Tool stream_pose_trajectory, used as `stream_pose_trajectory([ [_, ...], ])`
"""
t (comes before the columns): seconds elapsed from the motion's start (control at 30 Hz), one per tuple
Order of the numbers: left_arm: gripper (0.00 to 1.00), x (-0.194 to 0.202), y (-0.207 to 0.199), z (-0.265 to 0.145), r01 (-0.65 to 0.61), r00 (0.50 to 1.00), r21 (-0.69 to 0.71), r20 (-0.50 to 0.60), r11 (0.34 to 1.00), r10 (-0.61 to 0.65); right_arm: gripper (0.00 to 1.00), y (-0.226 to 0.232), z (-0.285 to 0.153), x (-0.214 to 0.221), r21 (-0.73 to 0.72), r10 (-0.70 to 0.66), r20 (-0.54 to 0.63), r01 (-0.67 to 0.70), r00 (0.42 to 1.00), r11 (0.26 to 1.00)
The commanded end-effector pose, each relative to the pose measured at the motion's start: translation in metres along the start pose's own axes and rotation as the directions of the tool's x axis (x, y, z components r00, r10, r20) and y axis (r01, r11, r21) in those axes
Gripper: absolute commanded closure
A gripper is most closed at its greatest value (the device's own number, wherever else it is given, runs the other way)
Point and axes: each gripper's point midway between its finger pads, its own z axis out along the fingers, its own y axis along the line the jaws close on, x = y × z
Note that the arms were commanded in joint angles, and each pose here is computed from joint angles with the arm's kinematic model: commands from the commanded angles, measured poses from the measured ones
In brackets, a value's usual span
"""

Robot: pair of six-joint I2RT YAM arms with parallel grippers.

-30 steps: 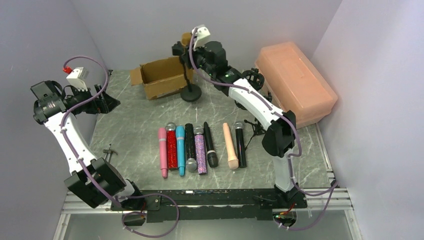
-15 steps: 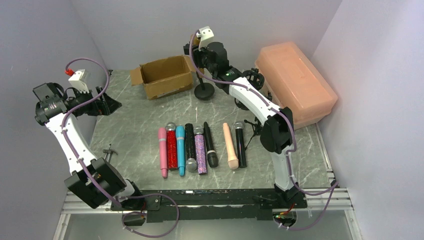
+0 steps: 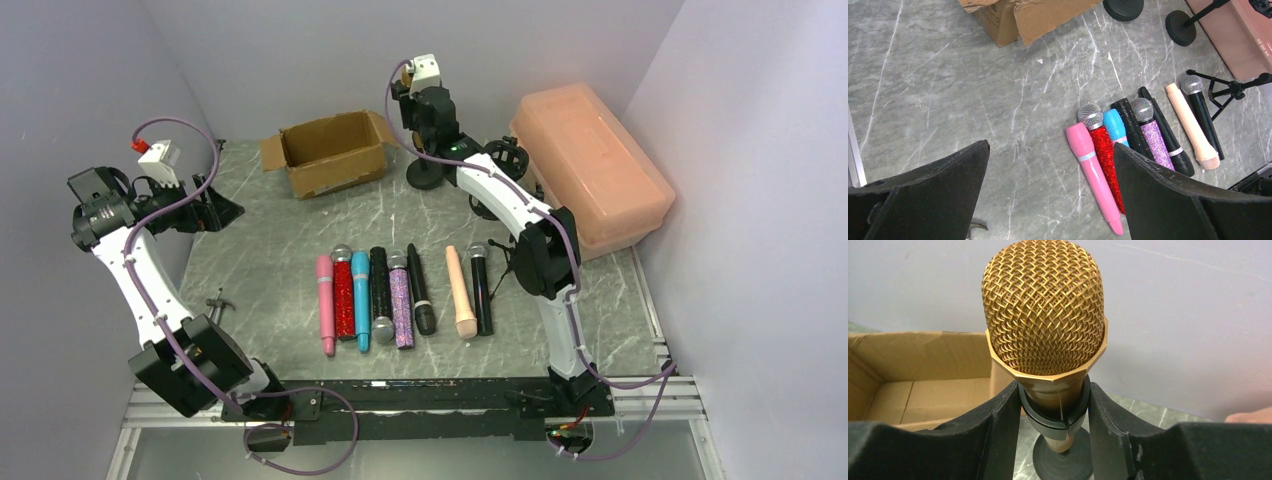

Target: Attach the microphones to the stand

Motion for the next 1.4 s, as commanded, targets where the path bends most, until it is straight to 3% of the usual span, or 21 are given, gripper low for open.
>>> stream_pose_trajectory([
  [0.0, 0.01, -0.010, -0.010, -0.003, -0.044, 0.998, 0.024, 0.045, 0.999, 0.043, 1.00, -0.029, -0.006, -0.078, 0.120, 0.105, 0.254, -0.139, 0.962, 0.983],
  [0.3, 0.01, -0.006, -0.008, 0.000, -0.030, 0.999, 0.034, 0.038, 0.999, 0.029, 0.98, -0.035, -0.014, -0.053, 0.154, 0.185, 0.227, -0.223, 0.956, 0.963],
  [0.4, 0.01, -0.004, -0.010, 0.001, -0.030, 0.999, 0.040, 0.038, 0.999, 0.029, 0.81, -0.039, -0.020, -0.042, 0.178, 0.208, 0.197, -0.244, 0.958, 0.953],
  [0.5, 0.01, -0.001, -0.012, 0.001, -0.034, 0.999, 0.045, 0.038, 0.998, 0.032, 0.45, -0.044, -0.031, -0.041, 0.192, 0.225, 0.186, -0.260, 0.956, 0.946],
  [0.53, 0.01, -0.001, -0.012, 0.001, -0.036, 0.999, 0.044, 0.039, 0.998, 0.034, 0.39, -0.045, -0.036, -0.045, 0.193, 0.227, 0.187, -0.263, 0.956, 0.945],
  [0.6, 0.01, -0.001, -0.012, 0.001, -0.037, 0.999, 0.044, 0.039, 0.998, 0.035, 0.29, -0.047, -0.044, -0.051, 0.190, 0.227, 0.179, -0.260, 0.957, 0.947],
  [0.8, 0.01, 0.002, -0.014, 0.002, -0.034, 0.999, 0.050, 0.034, 0.998, 0.033, 0.14, -0.046, -0.065, -0.065, 0.161, 0.211, 0.112, -0.228, 0.971, 0.960],
  [1.07, 0.01, 0.008, -0.019, 0.000, -0.046, 0.999, 0.059, 0.028, 0.997, 0.045, 0.10, -0.072, -0.116, -0.079, 0.220, 0.195, 0.009, -0.192, 0.981, 0.957],
  [1.23, 0.01, 0.010, -0.022, 0.001, -0.038, 0.999, 0.077, 0.024, 0.996, 0.036, 0.18, -0.113, -0.143, -0.089, 0.289, 0.182, -0.082, -0.151, 0.980, 0.945],
  [1.37, 0.01, 0.019, -0.023, 0.007, -0.031, 1.000, 0.082, 0.003, 0.996, 0.031, 0.23, -0.147, -0.151, -0.060, 0.339, 0.218, -0.230, -0.131, 0.948, 0.931],
])
